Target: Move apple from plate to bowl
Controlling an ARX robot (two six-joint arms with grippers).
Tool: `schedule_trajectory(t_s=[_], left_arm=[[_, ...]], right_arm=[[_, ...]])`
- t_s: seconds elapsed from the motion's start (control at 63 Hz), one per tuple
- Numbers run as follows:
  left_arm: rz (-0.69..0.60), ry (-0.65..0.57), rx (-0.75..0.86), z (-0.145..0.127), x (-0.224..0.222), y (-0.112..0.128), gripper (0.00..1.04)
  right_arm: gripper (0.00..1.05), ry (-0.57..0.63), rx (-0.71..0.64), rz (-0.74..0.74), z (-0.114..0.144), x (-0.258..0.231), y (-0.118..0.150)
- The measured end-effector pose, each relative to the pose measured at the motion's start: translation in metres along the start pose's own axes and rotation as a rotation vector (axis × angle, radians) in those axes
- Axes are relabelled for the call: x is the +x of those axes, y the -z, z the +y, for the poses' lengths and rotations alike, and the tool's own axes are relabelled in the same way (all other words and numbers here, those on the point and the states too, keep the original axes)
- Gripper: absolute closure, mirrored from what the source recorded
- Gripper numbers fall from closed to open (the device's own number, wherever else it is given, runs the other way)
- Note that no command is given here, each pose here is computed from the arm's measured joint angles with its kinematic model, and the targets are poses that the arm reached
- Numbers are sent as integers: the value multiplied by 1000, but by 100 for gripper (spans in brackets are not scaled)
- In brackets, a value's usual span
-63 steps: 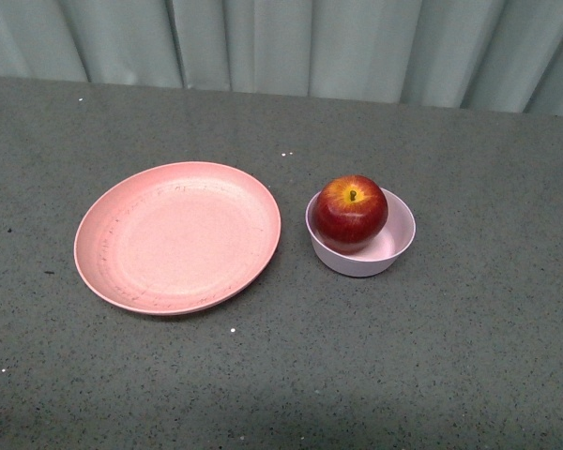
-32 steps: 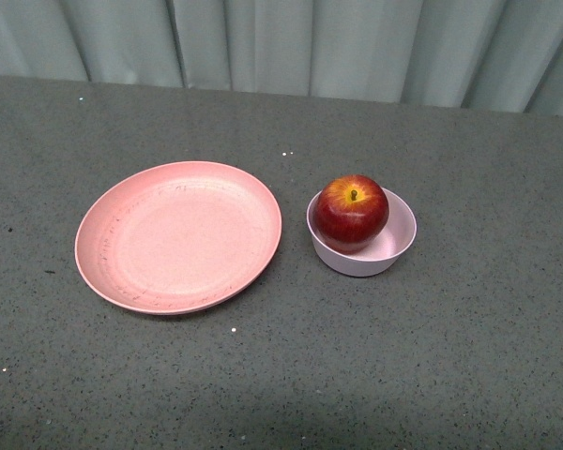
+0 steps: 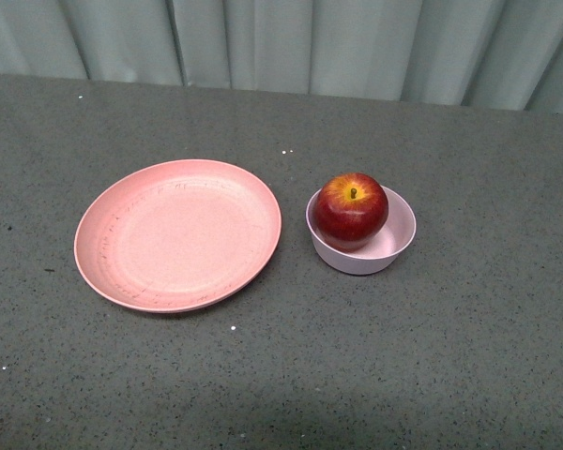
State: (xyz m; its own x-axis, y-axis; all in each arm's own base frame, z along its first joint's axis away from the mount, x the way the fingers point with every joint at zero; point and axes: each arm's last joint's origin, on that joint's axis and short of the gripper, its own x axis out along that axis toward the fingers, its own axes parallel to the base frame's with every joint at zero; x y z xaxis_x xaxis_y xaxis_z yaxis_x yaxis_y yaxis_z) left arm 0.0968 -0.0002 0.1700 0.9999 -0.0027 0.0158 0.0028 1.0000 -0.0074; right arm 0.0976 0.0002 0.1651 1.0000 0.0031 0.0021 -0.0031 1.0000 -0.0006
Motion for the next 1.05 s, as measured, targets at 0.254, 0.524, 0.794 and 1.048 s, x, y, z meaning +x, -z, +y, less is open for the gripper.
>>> schedule_trajectory(t_s=[0.254, 0.524, 0.794, 1.048], left_arm=[[0, 0, 0, 0, 0, 0, 39], [0, 0, 3, 0, 0, 0, 7], [0, 0, 3, 0, 0, 0, 7], [0, 0, 3, 0, 0, 0, 7]], right_arm=[[9, 0, 0, 0, 0, 0, 0], [9, 0, 0, 0, 0, 0, 0], [9, 0, 0, 0, 0, 0, 0], [9, 0, 0, 0, 0, 0, 0]])
